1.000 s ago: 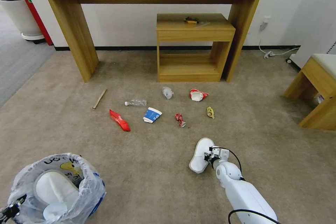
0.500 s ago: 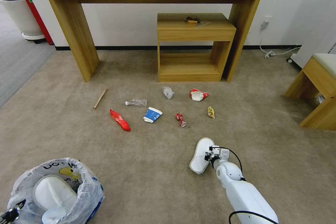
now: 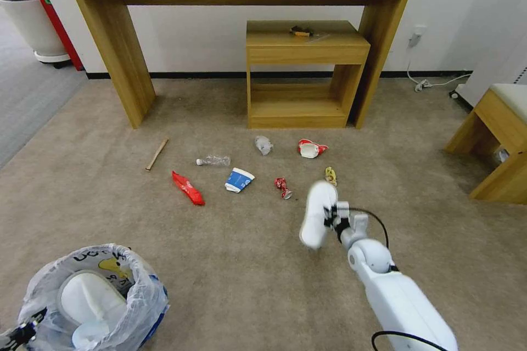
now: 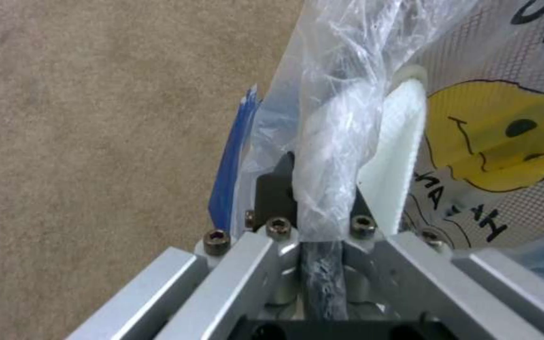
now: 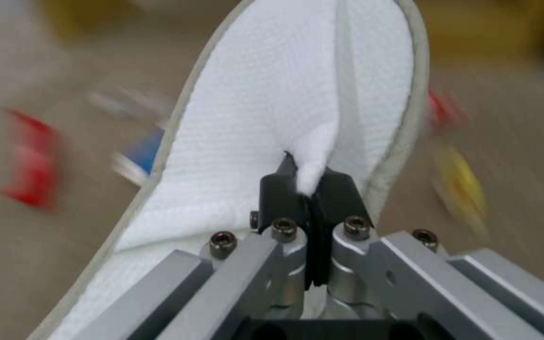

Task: Pick up the trash bin and place the garbage on the floor into it.

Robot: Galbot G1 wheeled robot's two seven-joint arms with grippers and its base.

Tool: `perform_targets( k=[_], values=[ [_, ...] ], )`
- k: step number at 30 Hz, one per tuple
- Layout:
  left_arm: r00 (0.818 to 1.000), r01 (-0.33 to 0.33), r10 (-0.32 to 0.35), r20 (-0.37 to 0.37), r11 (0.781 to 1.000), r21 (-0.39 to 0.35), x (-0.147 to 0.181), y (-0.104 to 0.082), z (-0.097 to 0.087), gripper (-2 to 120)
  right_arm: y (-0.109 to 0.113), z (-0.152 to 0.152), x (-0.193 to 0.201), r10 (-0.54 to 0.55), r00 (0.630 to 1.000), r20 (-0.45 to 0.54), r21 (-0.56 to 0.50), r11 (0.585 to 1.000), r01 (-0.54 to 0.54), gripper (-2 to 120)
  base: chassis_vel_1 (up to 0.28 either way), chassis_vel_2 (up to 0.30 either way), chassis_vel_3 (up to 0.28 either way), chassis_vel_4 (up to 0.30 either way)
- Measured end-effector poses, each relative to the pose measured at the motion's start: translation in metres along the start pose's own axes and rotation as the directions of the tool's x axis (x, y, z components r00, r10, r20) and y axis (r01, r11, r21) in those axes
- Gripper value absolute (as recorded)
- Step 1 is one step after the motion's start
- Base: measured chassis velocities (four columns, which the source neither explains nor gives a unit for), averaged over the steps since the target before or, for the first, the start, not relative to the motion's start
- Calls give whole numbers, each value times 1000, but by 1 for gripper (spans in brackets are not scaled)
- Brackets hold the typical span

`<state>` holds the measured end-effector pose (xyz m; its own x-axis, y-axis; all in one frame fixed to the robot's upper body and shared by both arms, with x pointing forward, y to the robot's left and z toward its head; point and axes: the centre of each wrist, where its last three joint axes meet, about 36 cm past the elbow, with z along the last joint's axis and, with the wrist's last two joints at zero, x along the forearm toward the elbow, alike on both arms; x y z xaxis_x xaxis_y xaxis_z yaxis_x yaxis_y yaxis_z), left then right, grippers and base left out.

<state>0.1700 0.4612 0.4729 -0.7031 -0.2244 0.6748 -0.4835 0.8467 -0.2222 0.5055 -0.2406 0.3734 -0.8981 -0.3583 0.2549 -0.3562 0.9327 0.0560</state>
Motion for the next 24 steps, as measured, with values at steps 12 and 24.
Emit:
perform_targets(
  k=[12, 24],
  values=[
    [1000, 2, -2, 15, 1000, 4, -4, -5, -2, 0, 96, -113, -30, -419, 891, 176, 109, 907, 406, 0, 0, 0, 0, 0],
    [1000, -12, 12, 19, 1000, -24, -10, -26, -2, 0, 317, -170, -51, -862, 507, 30, 460, 462, 758, 0, 0, 0, 0, 0]
  ],
)
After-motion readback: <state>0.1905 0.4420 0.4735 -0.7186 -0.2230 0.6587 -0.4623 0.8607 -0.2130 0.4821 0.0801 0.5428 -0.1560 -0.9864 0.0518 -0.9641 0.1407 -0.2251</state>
